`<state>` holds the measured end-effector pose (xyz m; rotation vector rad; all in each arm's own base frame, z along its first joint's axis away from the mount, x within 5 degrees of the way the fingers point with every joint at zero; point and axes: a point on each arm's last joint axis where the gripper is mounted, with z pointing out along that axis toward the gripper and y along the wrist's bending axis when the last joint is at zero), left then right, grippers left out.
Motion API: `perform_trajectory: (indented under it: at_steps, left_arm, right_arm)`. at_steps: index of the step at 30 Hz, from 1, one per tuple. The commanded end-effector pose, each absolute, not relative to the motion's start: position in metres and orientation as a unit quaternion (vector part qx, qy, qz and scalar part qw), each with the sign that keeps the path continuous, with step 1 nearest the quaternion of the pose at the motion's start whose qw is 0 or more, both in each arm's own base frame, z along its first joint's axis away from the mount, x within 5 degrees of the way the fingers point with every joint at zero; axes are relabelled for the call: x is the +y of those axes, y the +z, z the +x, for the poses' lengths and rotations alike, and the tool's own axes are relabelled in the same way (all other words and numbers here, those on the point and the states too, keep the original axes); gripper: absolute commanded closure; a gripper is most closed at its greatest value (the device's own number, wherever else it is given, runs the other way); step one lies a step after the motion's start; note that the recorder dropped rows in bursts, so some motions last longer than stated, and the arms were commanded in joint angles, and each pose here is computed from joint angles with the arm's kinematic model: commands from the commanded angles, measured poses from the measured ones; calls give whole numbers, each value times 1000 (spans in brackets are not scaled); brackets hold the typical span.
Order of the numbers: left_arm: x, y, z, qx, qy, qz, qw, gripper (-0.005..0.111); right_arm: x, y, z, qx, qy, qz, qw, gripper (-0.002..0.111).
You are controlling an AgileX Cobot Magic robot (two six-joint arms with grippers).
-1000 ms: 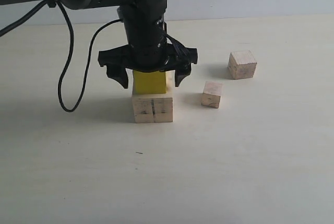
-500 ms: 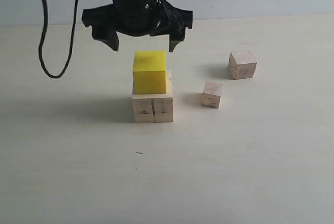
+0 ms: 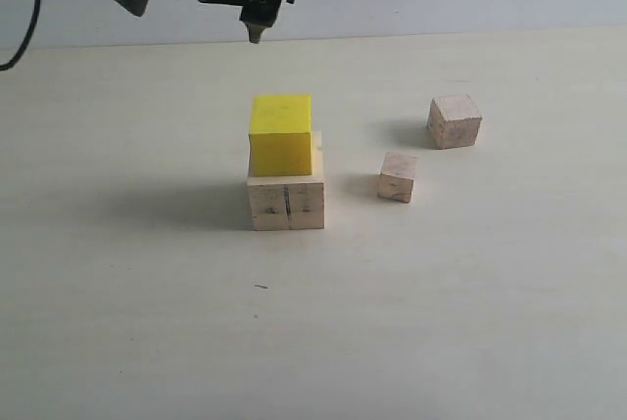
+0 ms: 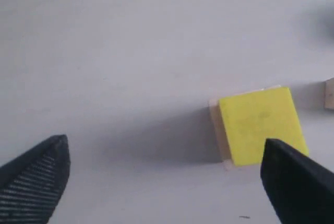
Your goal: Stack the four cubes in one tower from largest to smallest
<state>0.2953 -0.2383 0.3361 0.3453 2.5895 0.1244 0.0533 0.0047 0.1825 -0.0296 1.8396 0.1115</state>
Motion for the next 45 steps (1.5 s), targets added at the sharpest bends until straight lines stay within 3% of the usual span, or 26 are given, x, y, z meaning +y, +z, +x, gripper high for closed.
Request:
perform_trajectory:
  at_steps: [1,21,45]
  left_arm:
    - [-220,340,281,951,68,144,264,12]
    - [-133,336,178,881,-41,228,412,12]
    - [-80,311,96,840,-127,305,429,13]
  right_arm:
    - [5,182,53,791,48,-11,610,108]
    - [5,182,53,791,48,-11,610,108]
    - [5,182,53,791,48,-11,610,108]
